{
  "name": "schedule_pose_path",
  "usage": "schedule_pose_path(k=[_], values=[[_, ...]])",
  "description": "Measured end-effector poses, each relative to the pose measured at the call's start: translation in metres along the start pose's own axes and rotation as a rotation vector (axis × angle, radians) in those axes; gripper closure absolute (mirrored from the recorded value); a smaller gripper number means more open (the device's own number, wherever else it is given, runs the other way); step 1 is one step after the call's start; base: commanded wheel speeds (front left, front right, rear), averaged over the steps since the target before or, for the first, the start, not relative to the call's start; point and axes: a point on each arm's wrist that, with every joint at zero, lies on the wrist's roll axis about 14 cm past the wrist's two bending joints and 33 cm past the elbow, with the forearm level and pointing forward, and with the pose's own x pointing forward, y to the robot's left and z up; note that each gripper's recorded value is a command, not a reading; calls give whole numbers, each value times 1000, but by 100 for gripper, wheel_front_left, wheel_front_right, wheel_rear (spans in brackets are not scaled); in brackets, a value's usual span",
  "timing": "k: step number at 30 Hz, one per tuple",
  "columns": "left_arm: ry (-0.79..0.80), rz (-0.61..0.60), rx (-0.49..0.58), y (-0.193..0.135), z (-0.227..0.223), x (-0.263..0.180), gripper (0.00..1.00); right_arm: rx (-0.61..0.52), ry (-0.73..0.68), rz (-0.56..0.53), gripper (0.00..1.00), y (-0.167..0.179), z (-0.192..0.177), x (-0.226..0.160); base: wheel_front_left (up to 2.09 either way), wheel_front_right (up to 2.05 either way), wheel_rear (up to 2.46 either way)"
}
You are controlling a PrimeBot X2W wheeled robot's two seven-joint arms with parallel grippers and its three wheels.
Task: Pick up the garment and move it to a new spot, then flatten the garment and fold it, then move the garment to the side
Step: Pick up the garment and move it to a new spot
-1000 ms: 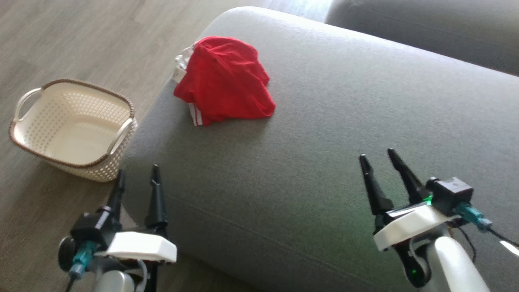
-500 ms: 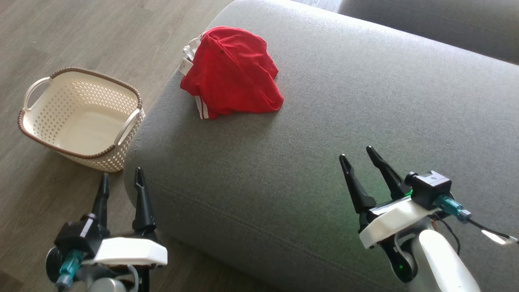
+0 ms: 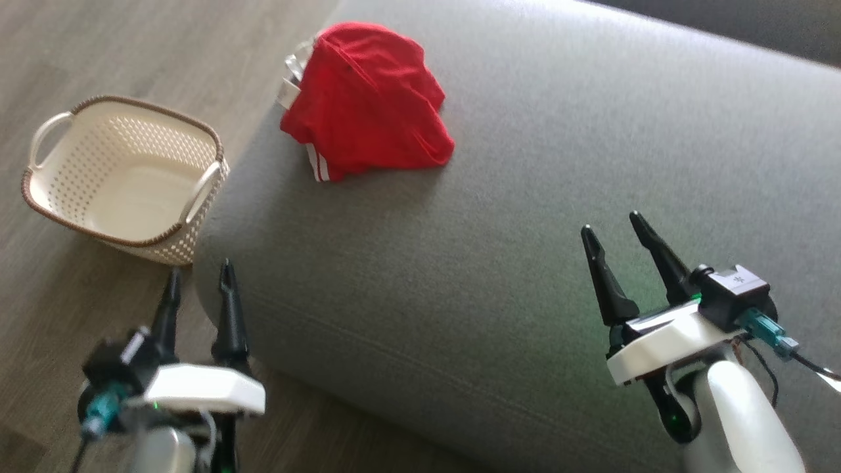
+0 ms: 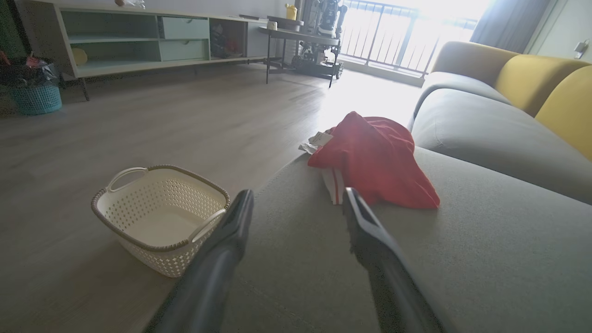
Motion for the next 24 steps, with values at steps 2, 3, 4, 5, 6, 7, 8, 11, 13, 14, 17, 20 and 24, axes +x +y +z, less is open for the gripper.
schedule_pose_path(k=[2,3,4,5,6,7,8,11,13,14,17,20,24], values=[[5,-23,1,-5,-1,15,0,-17,-7,-9,0,-7,-1,1,0,0,0],[0,-31,0,-7,1,26,0,-28,-7,-20,0,-12,-2,2,0,0,0],[-4,-50,5,-12,3,37,0,-38,-4,-39,0,-21,-3,2,0,0,0],[-12,-72,8,-19,6,50,0,-44,-4,-56,0,-29,-4,2,0,0,0],[-19,-92,10,-25,8,63,0,-48,-5,-72,0,-36,-4,3,0,0,0],[-24,-119,17,-34,10,76,0,-50,-3,-88,0,-44,-5,3,0,0,0],[-28,-142,25,-42,12,89,0,-49,1,-102,0,-50,-6,2,0,0,0],[-9,-203,46,-63,9,127,0,-62,0,-131,0,-66,-6,3,0,0,0],[37,-230,73,-72,2,151,0,-68,-5,-148,0,-77,-5,5,0,0,0],[72,-240,84,-77,-4,162,0,-72,-9,-156,0,-82,-4,6,0,0,0],[159,-259,101,-89,-20,191,0,-78,-14,-170,0,-91,-5,7,0,0,0],[244,-265,121,-97,-38,210,0,-75,-4,-183,0,-98,-9,4,0,0,0],[312,-266,151,-100,-56,223,0,-79,4,-203,0,-106,-13,0,0,0,0]])
